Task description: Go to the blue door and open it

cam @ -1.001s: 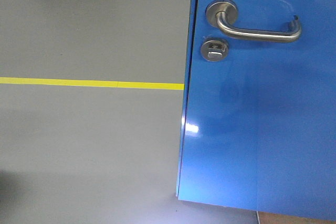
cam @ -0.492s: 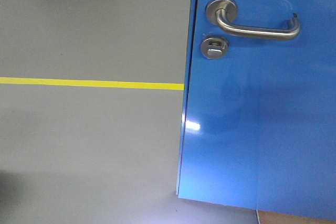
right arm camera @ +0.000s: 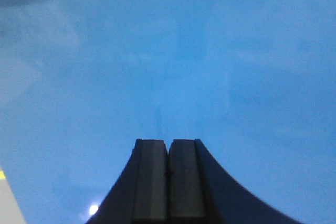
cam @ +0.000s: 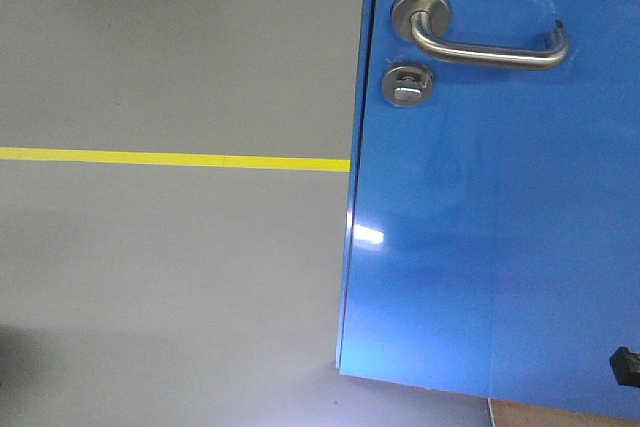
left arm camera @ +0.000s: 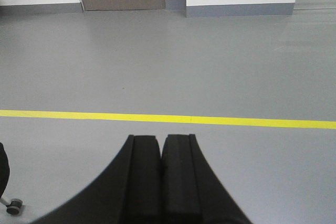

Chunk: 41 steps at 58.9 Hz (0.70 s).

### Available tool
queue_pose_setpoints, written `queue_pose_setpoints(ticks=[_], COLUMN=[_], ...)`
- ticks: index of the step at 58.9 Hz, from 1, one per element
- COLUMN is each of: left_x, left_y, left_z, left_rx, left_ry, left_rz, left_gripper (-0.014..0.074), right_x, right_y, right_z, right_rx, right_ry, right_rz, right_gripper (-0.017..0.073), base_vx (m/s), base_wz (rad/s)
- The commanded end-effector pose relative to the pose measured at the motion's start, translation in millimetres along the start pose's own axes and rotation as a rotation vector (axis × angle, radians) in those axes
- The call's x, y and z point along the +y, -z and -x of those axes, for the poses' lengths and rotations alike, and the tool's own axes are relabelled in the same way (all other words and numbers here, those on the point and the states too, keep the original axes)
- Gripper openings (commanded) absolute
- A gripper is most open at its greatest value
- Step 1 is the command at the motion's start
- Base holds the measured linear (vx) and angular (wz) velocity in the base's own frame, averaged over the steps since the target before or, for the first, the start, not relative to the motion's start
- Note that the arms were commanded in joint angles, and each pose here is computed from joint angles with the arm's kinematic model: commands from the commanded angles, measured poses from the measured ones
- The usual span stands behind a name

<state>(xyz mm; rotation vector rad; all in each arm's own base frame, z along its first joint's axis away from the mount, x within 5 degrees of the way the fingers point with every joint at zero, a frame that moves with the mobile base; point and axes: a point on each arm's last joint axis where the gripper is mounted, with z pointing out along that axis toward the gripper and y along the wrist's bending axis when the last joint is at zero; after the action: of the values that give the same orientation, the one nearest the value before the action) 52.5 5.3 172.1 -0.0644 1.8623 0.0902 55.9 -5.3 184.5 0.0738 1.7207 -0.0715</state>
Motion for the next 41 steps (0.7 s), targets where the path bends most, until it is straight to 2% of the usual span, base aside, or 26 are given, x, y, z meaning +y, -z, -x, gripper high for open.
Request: queue_pose_setpoints(ticks=[1,41], left_x=[0.2,0.2], left_y=[0.8,0.8], left_z=[6.3,6.3], left_rx=[-0.087,-0.088], left_ry=[0.003,0.003], left_rz=[0.003,0.003], left_gripper=[0.0070,0.0070], right_x=[0.3,0.4], right_y=[0.1,0.5], right_z=[3.6,3.2], right_rx=[-0.096,-0.102], right_ry=[0.006,-0.006], right_rz=[0.004,0.004], right_gripper=[0.0002,0.0002], base_vx=[0.00,0.00], base_wz=[0.00,0.00])
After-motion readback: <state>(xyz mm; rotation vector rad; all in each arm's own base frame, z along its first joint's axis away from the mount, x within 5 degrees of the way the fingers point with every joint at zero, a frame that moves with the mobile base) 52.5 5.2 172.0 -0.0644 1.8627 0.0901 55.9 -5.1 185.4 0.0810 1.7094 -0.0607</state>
